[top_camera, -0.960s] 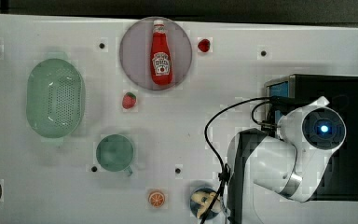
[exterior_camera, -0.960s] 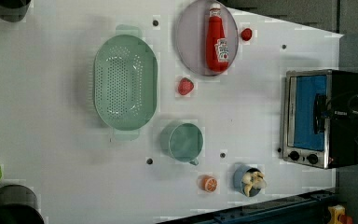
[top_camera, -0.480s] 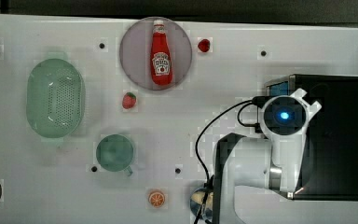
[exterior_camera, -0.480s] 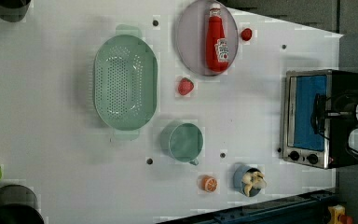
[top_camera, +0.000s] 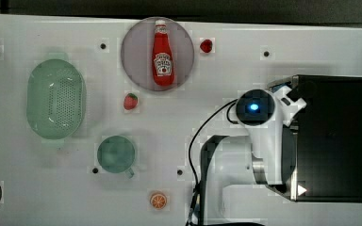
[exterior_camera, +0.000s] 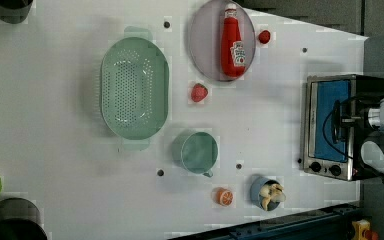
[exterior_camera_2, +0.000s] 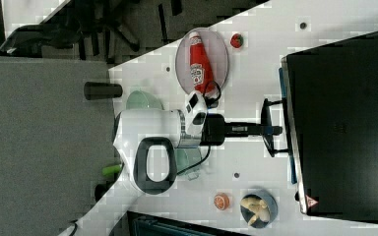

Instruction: Flap open oven.

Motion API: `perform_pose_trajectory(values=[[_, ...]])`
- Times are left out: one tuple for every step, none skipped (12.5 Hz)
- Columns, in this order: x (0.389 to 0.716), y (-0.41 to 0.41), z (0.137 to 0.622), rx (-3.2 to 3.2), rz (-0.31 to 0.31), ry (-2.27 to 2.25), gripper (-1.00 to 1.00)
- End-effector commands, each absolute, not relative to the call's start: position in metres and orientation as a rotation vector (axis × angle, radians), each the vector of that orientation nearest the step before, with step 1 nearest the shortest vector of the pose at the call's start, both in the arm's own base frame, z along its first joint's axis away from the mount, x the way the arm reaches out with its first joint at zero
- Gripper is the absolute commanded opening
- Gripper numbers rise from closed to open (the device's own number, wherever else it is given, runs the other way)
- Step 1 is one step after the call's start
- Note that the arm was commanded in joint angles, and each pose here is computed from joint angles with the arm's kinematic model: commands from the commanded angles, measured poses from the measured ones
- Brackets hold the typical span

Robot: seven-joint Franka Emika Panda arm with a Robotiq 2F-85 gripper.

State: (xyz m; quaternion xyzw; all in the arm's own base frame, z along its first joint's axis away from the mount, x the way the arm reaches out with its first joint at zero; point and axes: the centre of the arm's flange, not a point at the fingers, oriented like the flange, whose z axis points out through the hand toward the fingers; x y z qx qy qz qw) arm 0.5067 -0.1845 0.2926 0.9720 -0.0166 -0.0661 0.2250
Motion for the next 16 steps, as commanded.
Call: perform_pose_trajectory(values=[[0.520, -0.119, 0.261, 2.604, -0.188, -0.025, -0.65], [0.521, -0.109, 0.254, 2.573, -0.191, -0.016, -0.65], [0.521, -0.098, 0.246, 2.548, -0.193, -0.008, -0.65], [0.520, -0.089, 0.236, 2.519, -0.202, -0.010, -0.65], [0.519, -0.080, 0.226, 2.491, -0.206, -0.006, -0.65], [0.518, -0.072, 0.215, 2.467, -0.207, -0.001, -0.65], [0.517, -0.065, 0.203, 2.449, -0.210, 0.009, -0.65], [0.515, -0.056, 0.189, 2.438, -0.219, 0.017, -0.65], [0.513, -0.048, 0.175, 2.426, -0.235, 0.045, -0.65], [0.511, -0.038, 0.162, 2.420, -0.249, 0.069, -0.65], [0.511, -0.030, 0.150, 2.412, -0.253, 0.066, -0.65], [0.511, -0.024, 0.139, 2.404, -0.249, 0.039, -0.65], [0.511, -0.021, 0.128, 2.396, -0.236, -0.008, -0.65], [0.513, -0.018, 0.120, 2.392, -0.220, -0.042, -0.65], [0.516, -0.015, 0.116, 2.393, -0.205, -0.059, -0.65], [0.521, -0.012, 0.120, 2.401, -0.185, -0.073, -0.65]])
